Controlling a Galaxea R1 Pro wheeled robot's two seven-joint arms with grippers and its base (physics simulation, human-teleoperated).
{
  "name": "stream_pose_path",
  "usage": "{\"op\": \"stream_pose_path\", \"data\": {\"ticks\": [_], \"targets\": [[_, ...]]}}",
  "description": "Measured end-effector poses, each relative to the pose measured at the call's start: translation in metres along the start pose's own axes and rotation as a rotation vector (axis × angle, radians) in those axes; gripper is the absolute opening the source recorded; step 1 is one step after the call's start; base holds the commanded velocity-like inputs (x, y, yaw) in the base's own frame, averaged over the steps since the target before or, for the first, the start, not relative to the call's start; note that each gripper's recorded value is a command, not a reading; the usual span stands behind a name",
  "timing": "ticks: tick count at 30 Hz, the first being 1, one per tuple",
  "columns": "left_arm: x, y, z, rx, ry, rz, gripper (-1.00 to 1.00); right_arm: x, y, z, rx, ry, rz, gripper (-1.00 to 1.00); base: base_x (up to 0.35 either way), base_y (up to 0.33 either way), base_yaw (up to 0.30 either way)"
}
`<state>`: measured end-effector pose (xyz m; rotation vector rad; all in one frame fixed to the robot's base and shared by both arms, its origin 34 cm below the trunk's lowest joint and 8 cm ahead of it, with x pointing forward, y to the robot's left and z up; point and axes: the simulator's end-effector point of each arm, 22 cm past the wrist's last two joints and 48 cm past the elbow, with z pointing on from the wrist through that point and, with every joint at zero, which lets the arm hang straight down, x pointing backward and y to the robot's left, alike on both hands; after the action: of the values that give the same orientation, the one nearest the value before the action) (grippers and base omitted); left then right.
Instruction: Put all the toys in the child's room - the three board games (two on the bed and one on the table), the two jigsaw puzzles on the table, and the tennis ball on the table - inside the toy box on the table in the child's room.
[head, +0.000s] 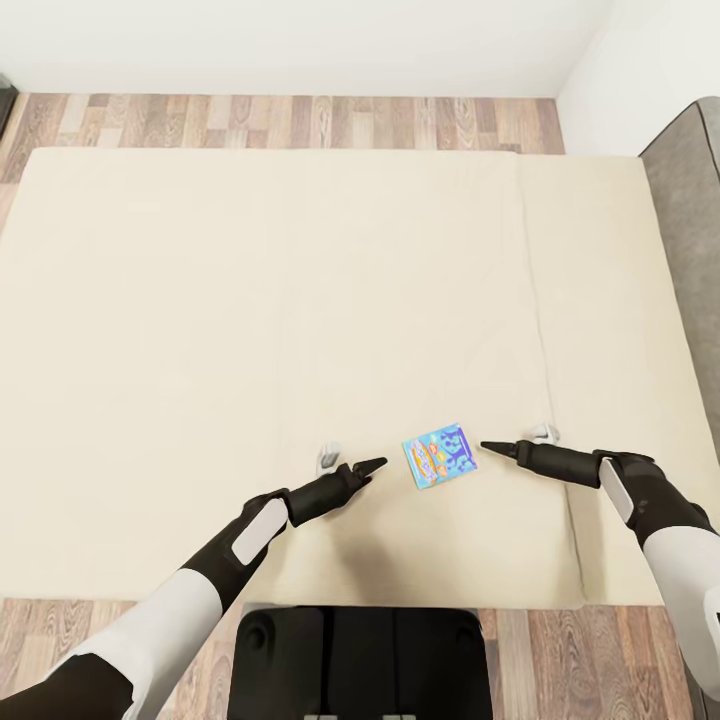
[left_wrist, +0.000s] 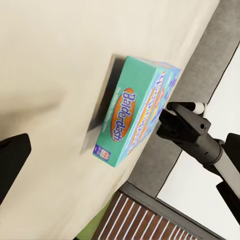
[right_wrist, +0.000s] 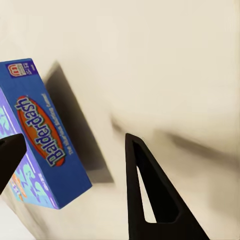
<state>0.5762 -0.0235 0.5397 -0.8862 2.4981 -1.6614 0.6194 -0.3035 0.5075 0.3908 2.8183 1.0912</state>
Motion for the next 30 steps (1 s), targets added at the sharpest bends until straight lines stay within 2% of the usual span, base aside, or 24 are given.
{"op": "stream_pose_path", "data": {"ticks": [16,23,30], "targets": [[0.001,0.003,0.0,-0.001,0.0,-0.005,1.0,0.003,0.004,0.004,-0.022,0.0,0.016,1.0,0.0,0.0,-0.004],[0.001,0.004,0.0,-0.003,0.002,-0.005,1.0,0.014,0.021,0.021,-0.064,0.023,0.012,1.0,0.0,0.0,0.0],[0.001,0.004,0.0,-0.005,0.001,-0.003,1.0,0.018,0.03,0.03,-0.082,0.035,0.007,1.0,0.0,0.0,0.0]]}}
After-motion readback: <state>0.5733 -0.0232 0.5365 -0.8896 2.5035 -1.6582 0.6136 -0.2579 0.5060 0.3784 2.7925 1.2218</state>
